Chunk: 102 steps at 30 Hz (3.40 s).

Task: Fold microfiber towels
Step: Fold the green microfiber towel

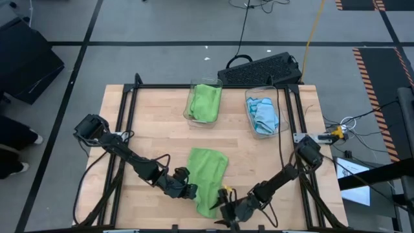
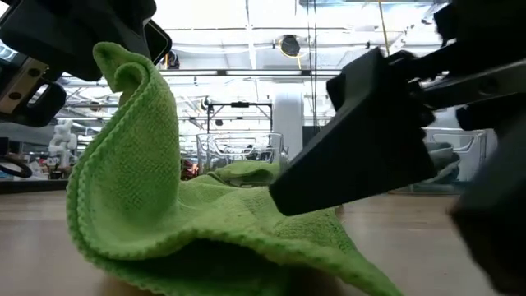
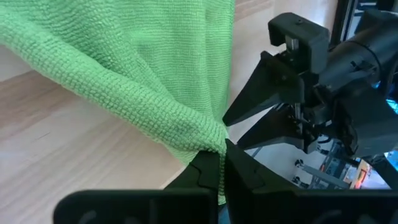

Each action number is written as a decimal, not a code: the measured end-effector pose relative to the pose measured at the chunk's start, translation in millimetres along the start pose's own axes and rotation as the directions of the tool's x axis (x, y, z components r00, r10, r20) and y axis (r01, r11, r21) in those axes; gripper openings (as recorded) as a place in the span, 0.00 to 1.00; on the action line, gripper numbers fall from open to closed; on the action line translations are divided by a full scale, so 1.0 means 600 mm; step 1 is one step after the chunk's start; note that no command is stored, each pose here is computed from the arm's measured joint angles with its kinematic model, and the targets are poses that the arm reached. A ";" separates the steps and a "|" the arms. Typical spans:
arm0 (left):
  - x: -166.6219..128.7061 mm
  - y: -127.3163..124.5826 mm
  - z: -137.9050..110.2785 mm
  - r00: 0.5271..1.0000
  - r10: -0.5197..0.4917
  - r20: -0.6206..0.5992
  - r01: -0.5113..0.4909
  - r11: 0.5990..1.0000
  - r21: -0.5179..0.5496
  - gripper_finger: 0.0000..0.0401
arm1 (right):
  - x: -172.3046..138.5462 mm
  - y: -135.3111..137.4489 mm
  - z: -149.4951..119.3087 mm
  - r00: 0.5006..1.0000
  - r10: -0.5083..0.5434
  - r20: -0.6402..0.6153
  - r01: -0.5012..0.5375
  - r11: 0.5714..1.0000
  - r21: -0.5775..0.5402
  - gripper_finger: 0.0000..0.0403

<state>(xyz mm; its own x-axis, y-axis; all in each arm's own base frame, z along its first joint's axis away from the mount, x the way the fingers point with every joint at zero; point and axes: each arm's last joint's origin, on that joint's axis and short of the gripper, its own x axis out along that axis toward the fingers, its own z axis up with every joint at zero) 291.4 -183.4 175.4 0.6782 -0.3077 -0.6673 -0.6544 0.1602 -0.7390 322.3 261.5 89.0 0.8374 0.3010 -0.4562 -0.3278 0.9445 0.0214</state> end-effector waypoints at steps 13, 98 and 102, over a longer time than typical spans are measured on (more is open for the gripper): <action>0.000 0.000 0.000 1.000 -0.004 0.006 0.004 1.000 -0.027 0.01 | 0.028 0.014 -0.001 0.997 -0.058 0.055 0.060 0.997 -0.041 0.61; -0.007 0.008 -0.040 0.990 -0.053 0.128 0.064 0.995 -0.081 0.02 | -0.204 -0.228 0.042 0.984 0.180 0.016 -0.127 0.626 0.770 0.01; -0.007 0.019 -0.031 0.988 0.020 0.154 -0.004 0.995 -0.104 0.01 | -0.186 -0.236 0.028 0.984 0.175 -0.020 -0.094 0.621 0.778 0.01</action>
<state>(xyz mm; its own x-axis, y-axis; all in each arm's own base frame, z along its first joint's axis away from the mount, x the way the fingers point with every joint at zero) 274.9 -197.9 171.3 0.7085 -0.1559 -0.6883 -0.6882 0.0632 -0.7228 282.7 96.5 151.6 0.7579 0.4591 -0.4635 0.0576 0.6606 0.7485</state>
